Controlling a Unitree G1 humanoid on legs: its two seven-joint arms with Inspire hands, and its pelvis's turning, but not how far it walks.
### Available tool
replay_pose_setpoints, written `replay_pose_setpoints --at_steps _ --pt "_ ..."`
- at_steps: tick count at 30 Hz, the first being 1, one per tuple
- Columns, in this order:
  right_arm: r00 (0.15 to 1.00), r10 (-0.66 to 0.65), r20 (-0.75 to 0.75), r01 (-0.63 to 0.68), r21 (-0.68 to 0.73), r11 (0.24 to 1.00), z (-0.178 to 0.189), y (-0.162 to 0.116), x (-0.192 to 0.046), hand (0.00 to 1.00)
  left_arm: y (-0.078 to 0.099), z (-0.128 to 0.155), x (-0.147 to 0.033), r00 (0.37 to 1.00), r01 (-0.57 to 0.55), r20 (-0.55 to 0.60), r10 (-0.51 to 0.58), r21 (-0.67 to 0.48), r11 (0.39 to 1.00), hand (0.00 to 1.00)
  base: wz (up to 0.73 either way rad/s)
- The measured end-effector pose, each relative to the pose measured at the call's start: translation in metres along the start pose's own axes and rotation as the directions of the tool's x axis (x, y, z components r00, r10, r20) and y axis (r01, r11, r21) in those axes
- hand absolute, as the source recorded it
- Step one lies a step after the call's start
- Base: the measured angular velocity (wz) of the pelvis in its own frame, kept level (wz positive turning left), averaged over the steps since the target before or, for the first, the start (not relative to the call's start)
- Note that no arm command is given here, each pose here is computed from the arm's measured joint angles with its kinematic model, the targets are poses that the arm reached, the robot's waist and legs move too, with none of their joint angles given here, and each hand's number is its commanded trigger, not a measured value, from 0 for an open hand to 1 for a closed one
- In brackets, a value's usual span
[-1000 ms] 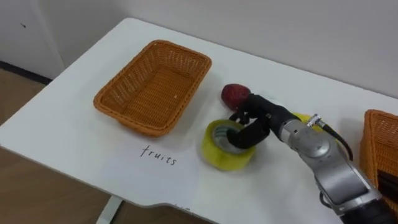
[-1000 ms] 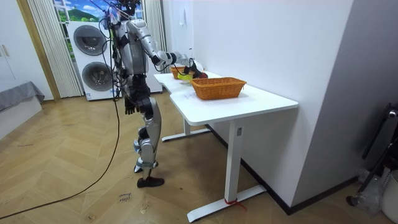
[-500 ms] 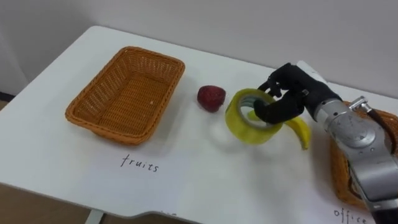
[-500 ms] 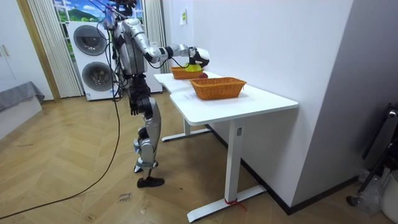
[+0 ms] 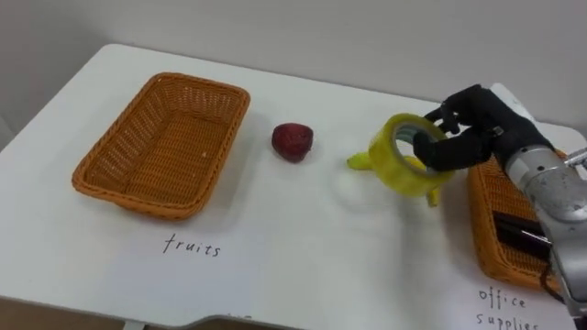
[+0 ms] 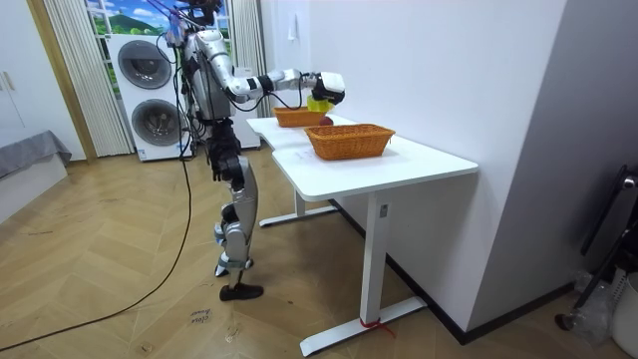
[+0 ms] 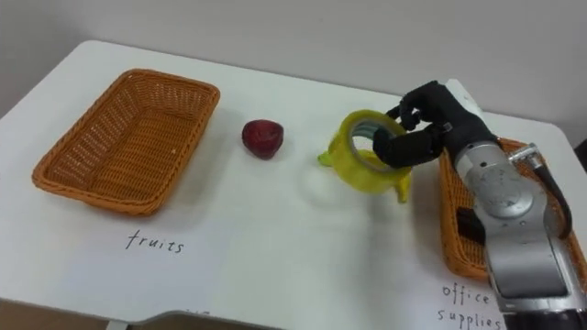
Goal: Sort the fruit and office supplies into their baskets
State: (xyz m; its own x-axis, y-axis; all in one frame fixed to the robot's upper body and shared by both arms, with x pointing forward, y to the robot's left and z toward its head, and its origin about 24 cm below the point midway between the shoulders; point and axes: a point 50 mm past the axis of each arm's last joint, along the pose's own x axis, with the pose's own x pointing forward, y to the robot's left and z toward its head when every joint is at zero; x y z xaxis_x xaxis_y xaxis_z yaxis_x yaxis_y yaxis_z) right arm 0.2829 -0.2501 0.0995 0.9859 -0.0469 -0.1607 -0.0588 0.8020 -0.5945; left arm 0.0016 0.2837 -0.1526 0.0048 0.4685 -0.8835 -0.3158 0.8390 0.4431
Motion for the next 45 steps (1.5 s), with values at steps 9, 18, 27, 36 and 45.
replay_pose_setpoints --at_steps 9,18,27,36,45 --pt "0.989 -0.067 -0.13 0.071 0.024 0.997 -0.034 -0.014 -0.008 1.0 0.004 -0.007 0.0 1.0 -0.011 -0.025 0.01 -0.032 0.999 0.0 -0.06" --pt "0.978 -0.107 -0.179 0.114 0.033 0.993 -0.049 -0.022 -0.017 1.0 0.009 -0.008 0.001 0.999 -0.024 -0.028 0.022 -0.07 0.997 0.0 -0.05" --pt "0.971 -0.127 -0.205 0.132 0.014 0.991 -0.056 -0.026 -0.022 1.0 0.009 -0.013 0.001 0.999 -0.009 -0.032 0.007 -0.068 0.998 0.0 -0.05" --pt "0.957 -0.15 -0.248 0.148 -0.025 0.989 -0.067 -0.025 -0.029 1.0 0.011 -0.019 0.0 0.999 -0.013 -0.048 0.01 -0.065 0.998 0.0 -0.03" --pt "0.94 -0.211 -0.268 0.209 -0.037 0.977 -0.073 -0.031 -0.035 1.0 0.013 -0.022 0.0 0.998 -0.019 -0.055 0.016 -0.063 0.998 0.0 -0.02"
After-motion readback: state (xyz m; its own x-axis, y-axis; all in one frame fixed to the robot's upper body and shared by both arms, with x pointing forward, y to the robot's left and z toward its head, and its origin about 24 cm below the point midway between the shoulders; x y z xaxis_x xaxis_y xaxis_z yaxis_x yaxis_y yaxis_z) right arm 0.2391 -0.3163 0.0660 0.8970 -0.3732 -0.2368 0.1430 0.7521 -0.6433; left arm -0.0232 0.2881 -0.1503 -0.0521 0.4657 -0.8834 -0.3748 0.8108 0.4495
